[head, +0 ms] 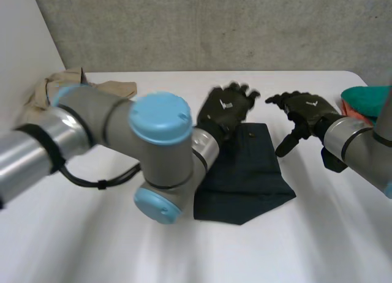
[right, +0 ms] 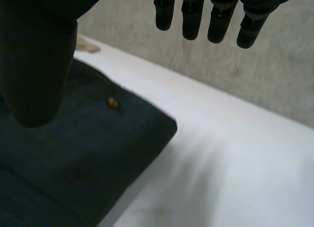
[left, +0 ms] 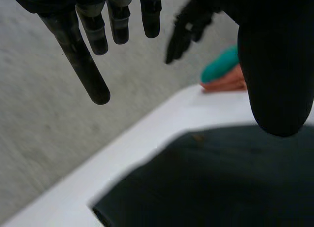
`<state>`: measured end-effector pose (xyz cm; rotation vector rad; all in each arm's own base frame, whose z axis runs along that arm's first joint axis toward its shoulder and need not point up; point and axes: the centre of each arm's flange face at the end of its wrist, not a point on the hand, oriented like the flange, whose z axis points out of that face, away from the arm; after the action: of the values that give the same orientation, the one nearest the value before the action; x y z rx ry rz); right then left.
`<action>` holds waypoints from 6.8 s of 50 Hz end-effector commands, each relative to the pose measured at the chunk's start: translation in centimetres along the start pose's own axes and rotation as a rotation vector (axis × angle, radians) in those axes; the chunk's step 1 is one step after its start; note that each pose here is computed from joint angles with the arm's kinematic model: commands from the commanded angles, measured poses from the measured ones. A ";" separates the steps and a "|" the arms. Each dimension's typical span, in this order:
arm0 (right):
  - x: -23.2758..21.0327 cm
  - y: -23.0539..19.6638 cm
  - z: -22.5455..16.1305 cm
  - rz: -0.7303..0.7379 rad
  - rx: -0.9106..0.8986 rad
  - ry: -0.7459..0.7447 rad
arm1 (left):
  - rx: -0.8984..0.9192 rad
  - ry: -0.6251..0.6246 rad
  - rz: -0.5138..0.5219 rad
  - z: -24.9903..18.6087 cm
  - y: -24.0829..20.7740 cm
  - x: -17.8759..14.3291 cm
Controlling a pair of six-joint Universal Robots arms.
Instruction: Fold the laundry.
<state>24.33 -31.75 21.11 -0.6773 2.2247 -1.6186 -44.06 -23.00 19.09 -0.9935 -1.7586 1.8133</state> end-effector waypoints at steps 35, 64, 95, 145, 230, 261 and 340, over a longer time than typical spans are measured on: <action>-5.9 1.9 -3.7 -0.392 0.009 -0.041 | 0.026 -0.080 0.118 -3.8 -7.8 -3.7; -9.1 11.2 -0.6 -0.489 0.254 0.021 | 0.055 0.360 -0.151 -5.0 -9.0 -3.5; 13.7 -10.2 3.6 -0.235 0.821 0.398 | 0.296 0.265 -0.080 -6.0 -15.2 -5.5; 35.5 -3.3 -7.3 -0.577 0.075 1.001 | 0.268 0.245 -0.092 -6.8 -14.7 -5.0; 3.9 0.2 -5.9 -0.386 0.243 0.352 | 0.146 0.072 0.006 -1.0 0.2 -3.0; -6.6 -4.1 -2.6 -0.378 -0.038 -0.175 | -0.292 -0.444 0.091 -12.2 1.3 -18.3; -6.2 -5.6 -0.6 -0.535 0.111 -0.124 | -0.328 -0.437 0.004 -15.6 2.3 -15.5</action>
<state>28.01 -27.73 26.84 -1.4066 2.0132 -1.9010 -23.56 -23.34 21.91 -0.9631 -2.2826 1.9861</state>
